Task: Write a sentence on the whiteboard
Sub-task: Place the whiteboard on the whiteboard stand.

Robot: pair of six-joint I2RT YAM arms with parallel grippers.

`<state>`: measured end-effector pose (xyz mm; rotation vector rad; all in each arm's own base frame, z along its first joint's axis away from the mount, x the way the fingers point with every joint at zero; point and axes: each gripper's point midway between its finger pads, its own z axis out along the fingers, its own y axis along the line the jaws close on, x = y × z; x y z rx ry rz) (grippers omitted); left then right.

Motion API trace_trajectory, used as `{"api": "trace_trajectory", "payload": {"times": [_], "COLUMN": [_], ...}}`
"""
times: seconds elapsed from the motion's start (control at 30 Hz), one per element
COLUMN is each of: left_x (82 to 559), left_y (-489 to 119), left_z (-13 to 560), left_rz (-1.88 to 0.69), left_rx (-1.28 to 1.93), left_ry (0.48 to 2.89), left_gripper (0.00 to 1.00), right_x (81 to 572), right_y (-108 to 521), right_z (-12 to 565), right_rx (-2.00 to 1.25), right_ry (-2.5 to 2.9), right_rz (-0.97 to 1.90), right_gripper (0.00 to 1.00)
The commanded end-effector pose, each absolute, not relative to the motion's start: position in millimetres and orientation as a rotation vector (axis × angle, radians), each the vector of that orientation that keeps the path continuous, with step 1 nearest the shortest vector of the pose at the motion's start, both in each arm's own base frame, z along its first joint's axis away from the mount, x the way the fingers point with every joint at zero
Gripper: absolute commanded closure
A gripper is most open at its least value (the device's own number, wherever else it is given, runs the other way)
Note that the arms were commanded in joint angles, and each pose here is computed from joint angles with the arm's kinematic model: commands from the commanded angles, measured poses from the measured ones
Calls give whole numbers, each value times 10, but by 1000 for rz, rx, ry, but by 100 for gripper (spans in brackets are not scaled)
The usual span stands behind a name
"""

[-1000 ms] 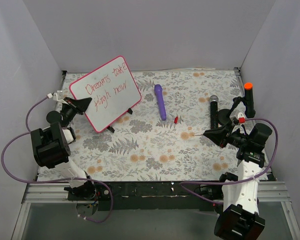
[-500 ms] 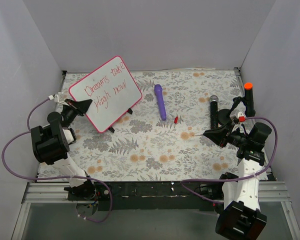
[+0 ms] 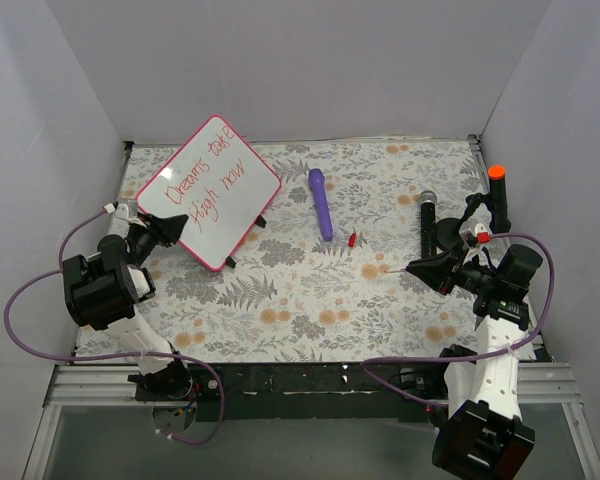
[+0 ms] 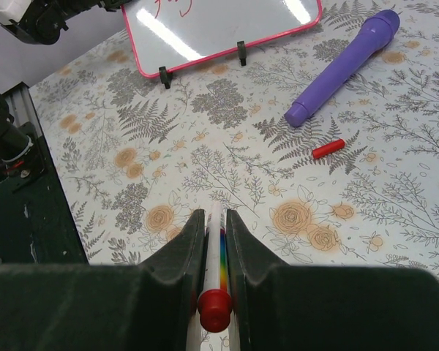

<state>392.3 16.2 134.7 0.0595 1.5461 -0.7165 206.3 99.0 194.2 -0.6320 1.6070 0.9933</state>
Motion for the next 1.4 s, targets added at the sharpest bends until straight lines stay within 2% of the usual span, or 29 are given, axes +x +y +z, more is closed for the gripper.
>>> {"api": "trace_trajectory", "payload": {"times": [0.0, 0.13, 0.2, 0.37, 0.53, 0.57, 0.7, 0.8, 0.93, 1.0, 1.13, 1.17, 1.23, 1.37], "left_x": [3869, 3870, 3876, 3873, 3864, 3863, 3855, 3848, 3829, 3818, 3792, 3784, 3781, 3776], "left_y": [135, 158, 192, 202, 200, 203, 208, 213, 211, 215, 232, 234, 280, 409], "left_z": [1714, 1729, 1754, 1789, 1851, 1865, 1917, 1963, 1994, 2000, 1984, 1957, 2003, 1956], "left_rz": [-453, -429, -407, -395, -391, -389, -384, -380, -380, -376, -365, -366, -344, -301], "left_rx": [378, 368, 354, 345, 344, 342, 335, 327, 320, 312, 287, 279, 254, 161], "left_ry": [1335, 1333, 1328, 1323, 1310, 1307, 1299, 1291, 1290, 1292, 1303, 1314, 1309, 1350], "left_gripper": [64, 62, 56, 49, 47, 40, 38, 21, 19, 13, 12, 5, 2, 2], "right_x": [2041, 2040, 2038, 2037, 2038, 2037, 2038, 2038, 2032, 2028, 2025, 2024, 2022, 2011], "right_y": [1018, 1018, 1019, 1022, 1021, 1021, 1023, 1022, 1027, 1029, 1034, 1032, 1034, 1044], "right_z": [1977, 1985, 1985, 1983, 1986, 1981, 1983, 1988, 1992, 1994, 2002, 2003, 2013, 2023], "right_rx": [-665, -666, -667, -667, -669, -669, -672, -674, -679, -681, -685, -684, -688, -698], "right_ry": [1583, 1582, 1581, 1583, 1581, 1581, 1580, 1579, 1577, 1576, 1574, 1573, 1570, 1564], "right_rz": [1004, 1000, 1002, 1002, 1000, 1000, 1000, 995, 996, 996, 1000, 1000, 998, 999], "right_gripper": [99, 99, 99, 99, 99, 99, 99, 99, 99, 99, 99, 99, 99, 99]}}
